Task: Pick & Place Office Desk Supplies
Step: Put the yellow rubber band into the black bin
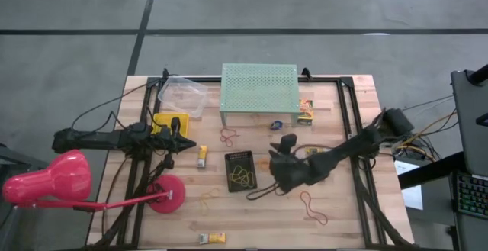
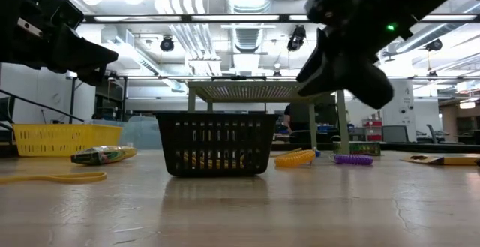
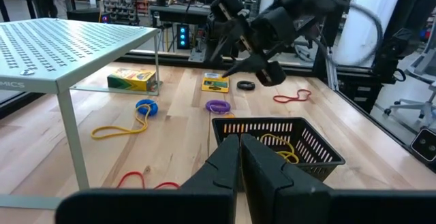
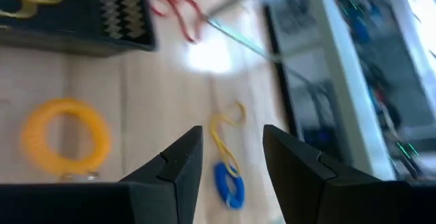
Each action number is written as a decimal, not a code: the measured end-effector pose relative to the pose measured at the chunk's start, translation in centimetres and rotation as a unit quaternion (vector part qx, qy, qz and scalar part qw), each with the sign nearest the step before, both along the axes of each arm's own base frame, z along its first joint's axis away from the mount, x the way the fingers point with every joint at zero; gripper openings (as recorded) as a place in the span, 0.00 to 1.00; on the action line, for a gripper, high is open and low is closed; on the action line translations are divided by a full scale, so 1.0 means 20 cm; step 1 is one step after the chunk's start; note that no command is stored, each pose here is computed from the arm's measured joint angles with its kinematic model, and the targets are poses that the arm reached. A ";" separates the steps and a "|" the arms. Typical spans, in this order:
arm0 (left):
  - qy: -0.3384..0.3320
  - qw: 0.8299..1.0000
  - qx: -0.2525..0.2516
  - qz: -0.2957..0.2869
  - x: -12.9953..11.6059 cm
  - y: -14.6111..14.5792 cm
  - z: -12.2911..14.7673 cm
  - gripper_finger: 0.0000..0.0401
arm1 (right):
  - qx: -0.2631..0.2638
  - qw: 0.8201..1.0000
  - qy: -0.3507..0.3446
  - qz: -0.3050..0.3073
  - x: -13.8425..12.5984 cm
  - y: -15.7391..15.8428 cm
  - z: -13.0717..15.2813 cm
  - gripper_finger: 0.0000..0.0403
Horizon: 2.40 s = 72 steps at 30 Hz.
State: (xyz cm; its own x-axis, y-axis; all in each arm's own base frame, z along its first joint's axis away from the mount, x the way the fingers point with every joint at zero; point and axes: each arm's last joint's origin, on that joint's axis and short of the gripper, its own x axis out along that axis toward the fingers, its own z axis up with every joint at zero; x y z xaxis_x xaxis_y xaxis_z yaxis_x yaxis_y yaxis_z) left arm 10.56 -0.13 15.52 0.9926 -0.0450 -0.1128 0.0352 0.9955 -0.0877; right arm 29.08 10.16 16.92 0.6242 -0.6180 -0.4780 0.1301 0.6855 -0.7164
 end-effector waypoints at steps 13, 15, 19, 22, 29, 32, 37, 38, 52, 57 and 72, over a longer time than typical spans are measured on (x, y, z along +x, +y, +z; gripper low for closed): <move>0.000 1.000 0.000 0.000 0.00 0.00 0.00 0.06 | -0.004 0.995 -0.055 0.089 -0.12 -0.30 -0.07 0.38; 0.000 1.000 0.000 0.000 0.00 0.00 0.00 0.06 | -0.006 0.996 -0.053 0.071 -0.11 -0.32 -0.09 0.38; 0.000 1.000 0.000 0.000 0.00 0.00 0.00 0.06 | -0.009 0.997 -0.059 0.044 -0.06 -0.32 -0.09 0.38; -0.001 1.000 0.000 0.000 0.00 0.00 0.00 0.06 | -0.019 0.998 -0.045 0.033 -0.03 -0.32 -0.13 0.38; 0.004 1.000 0.000 0.000 0.00 0.00 0.00 0.06 | -0.025 1.000 -0.017 0.007 0.01 -0.32 -0.26 0.37; 0.004 1.000 0.000 0.000 0.00 0.00 0.00 0.06 | -0.035 0.999 -0.016 -0.016 0.02 -0.32 -0.29 0.37; 0.007 1.000 0.000 0.000 0.00 0.00 -0.01 0.06 | -0.029 0.999 -0.014 -0.036 0.04 -0.34 -0.30 0.36; 0.009 1.000 0.000 0.000 0.00 0.00 -0.01 0.06 | -0.011 0.999 -0.015 -0.036 0.05 -0.36 -0.30 0.36; 0.011 1.000 0.000 0.000 0.01 0.00 -0.01 0.06 | 0.080 0.995 -0.031 -0.048 0.06 -0.47 -0.25 0.36; 0.012 1.000 0.000 0.000 0.01 0.00 -0.01 0.06 | 0.093 0.993 -0.019 -0.067 0.10 -0.47 -0.21 0.36; 0.012 1.000 0.000 0.000 0.01 0.00 -0.01 0.06 | 0.158 0.982 0.040 -0.095 0.12 -0.54 -0.17 0.34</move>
State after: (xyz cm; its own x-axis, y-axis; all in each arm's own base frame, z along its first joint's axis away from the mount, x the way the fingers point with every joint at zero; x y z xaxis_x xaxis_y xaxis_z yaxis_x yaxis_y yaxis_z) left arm 10.69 -0.13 15.30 0.9895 -0.0450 -0.1374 0.0330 0.9955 -0.0886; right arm 31.53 -0.60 13.53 0.4654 -0.5320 -0.7074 0.2286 0.8444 -0.4845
